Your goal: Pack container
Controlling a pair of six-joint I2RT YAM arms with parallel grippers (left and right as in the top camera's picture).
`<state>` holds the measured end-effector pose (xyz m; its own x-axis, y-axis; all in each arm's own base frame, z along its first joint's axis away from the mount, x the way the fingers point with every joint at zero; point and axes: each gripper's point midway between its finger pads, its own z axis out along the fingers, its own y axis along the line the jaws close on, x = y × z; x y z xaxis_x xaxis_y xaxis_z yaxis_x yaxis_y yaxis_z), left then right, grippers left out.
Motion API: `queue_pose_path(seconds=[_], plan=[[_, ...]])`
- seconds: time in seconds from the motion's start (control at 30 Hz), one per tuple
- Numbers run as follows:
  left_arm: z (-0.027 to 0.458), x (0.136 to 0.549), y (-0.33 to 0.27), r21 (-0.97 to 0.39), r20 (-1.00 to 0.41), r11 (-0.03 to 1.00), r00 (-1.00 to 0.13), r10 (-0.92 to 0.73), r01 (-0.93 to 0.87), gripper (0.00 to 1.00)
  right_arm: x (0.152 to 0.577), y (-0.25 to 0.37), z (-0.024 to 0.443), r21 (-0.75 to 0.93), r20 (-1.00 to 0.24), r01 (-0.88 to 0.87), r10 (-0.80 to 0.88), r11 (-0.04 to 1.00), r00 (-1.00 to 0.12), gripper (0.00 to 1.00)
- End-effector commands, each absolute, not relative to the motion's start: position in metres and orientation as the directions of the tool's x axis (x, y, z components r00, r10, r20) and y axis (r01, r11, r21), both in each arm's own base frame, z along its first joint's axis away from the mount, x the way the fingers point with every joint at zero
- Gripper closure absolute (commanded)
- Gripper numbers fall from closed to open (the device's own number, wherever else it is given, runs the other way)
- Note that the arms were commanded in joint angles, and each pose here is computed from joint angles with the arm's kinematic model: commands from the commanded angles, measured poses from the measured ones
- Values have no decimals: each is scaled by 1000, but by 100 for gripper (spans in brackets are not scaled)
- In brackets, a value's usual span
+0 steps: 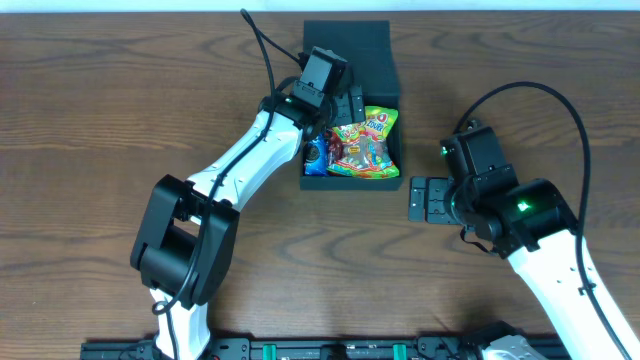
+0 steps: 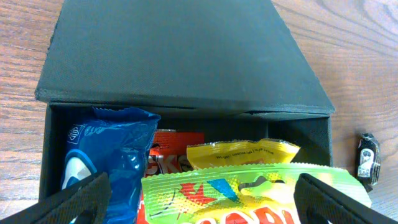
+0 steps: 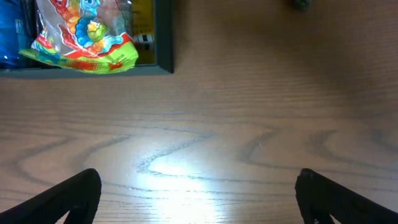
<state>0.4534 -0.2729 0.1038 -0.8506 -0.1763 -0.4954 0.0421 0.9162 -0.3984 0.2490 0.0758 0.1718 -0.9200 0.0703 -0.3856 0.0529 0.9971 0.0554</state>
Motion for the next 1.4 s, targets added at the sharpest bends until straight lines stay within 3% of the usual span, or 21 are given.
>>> queue_pose_path(seconds=[0.0,0.27,0.43,0.77,0.97,1.37], plan=[[100,456,-276,-400,-495,915,-852,-169,51,5,249,73,173,44,-395,52,65,998,-916,1],[152,458,-285,-456,-560,882,-808,-182,117,4,249,72,173,41,-396,53,65,998,-916,1],[186,431,-315,-514,-582,800,-811,-61,309,5,249,72,173,41,-396,53,65,998,-916,1],[182,371,-371,-553,-542,687,-830,131,471,5,249,72,173,41,-396,53,65,998,-916,1],[177,368,-375,-549,-536,691,-832,142,471,5,249,72,173,41,-396,53,65,998,-916,1],[116,377,-375,-526,-460,737,-871,172,423,5,248,72,173,39,-393,54,65,998,-917,1]])
